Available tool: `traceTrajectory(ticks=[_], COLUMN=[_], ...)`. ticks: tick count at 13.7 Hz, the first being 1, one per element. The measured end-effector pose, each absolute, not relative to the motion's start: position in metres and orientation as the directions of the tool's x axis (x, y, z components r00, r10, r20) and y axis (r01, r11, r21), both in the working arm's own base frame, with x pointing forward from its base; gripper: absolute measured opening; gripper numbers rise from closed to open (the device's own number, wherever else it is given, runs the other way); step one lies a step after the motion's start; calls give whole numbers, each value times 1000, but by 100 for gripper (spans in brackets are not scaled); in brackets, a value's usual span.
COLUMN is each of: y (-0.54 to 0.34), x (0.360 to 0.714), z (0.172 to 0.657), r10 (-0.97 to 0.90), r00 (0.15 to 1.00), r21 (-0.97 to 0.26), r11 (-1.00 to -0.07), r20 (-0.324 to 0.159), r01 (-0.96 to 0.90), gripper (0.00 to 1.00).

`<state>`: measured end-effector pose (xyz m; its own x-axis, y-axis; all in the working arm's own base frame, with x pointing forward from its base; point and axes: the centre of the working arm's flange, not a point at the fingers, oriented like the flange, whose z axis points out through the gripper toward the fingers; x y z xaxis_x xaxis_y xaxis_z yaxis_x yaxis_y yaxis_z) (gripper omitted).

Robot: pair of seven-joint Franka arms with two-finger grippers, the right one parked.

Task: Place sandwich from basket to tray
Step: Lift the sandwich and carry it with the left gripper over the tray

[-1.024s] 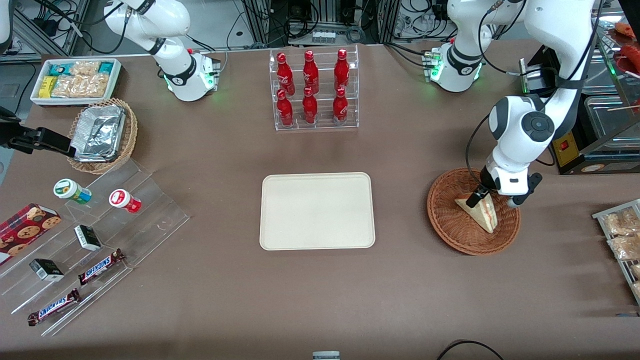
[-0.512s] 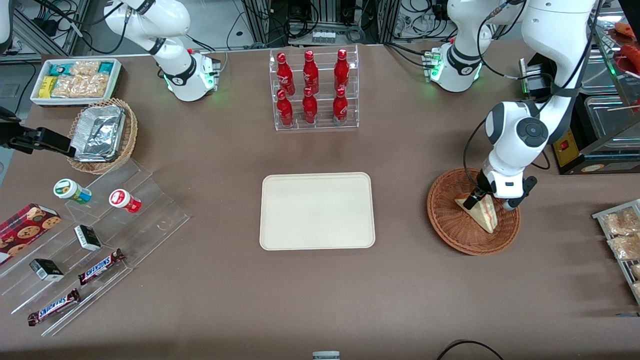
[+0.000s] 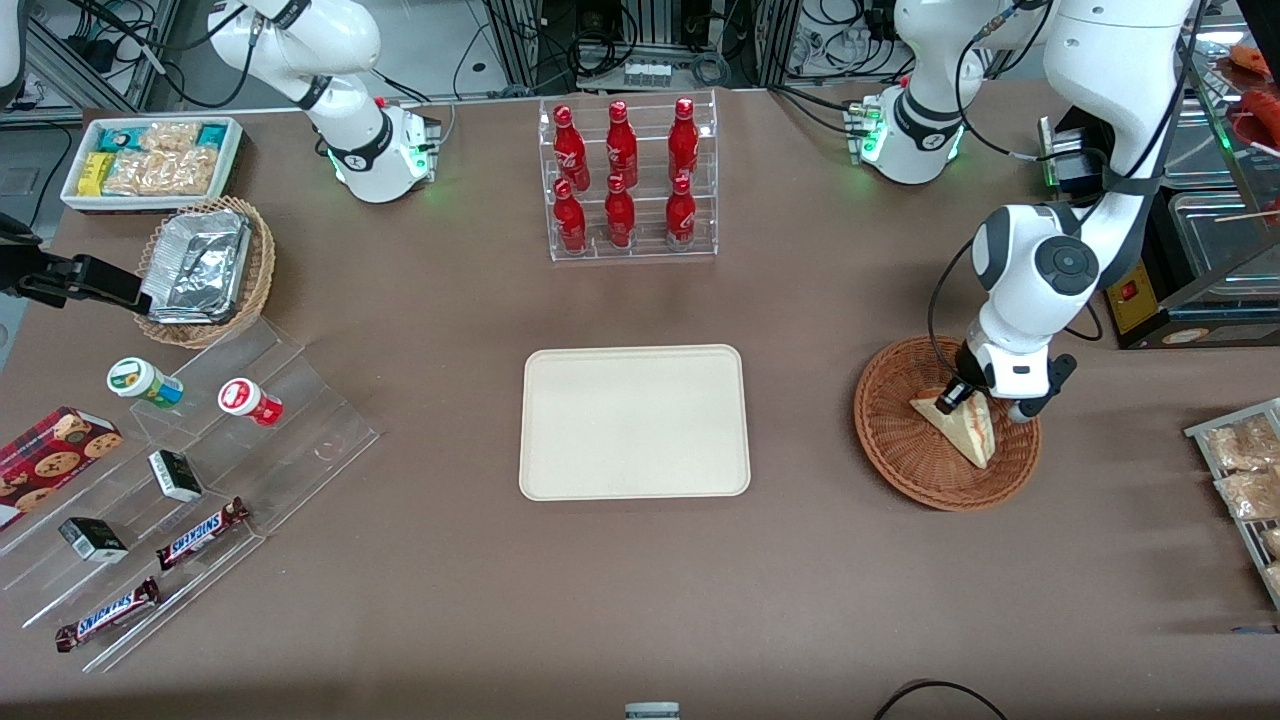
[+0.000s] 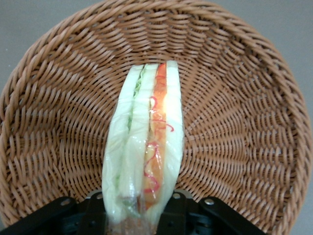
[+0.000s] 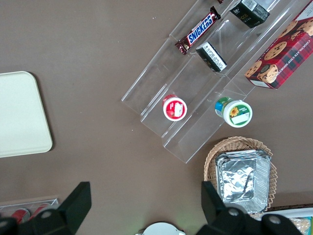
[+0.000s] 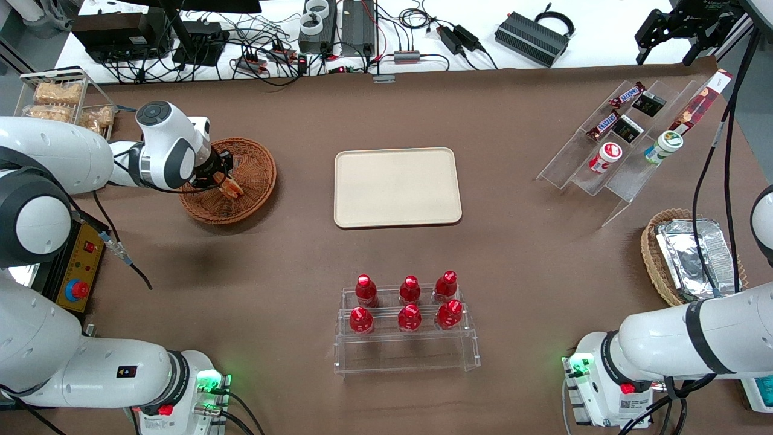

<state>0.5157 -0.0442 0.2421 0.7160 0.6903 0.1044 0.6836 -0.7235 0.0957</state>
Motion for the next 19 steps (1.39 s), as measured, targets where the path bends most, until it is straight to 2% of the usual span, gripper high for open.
traceTrajectory(ticks=[3, 5, 8, 12, 14, 16, 19], y=[-45, -49, -79, -164, -211, -256, -329], x=[521, 520, 514, 504, 501, 492, 476], z=[257, 276, 321, 387, 420, 436, 432], r10=[687, 668, 612, 489, 422, 352, 262], r00=[717, 734, 783, 871, 905, 934, 964], r21=[107, 87, 41, -53, -61, -48, -22], r11=[-727, -744, -790, -869, -903, -934, -965], r20=[119, 120, 110, 53, 51, 56, 35], r01=[679, 663, 612, 491, 425, 354, 263], gripper=[27, 17, 17, 17, 17, 17, 17])
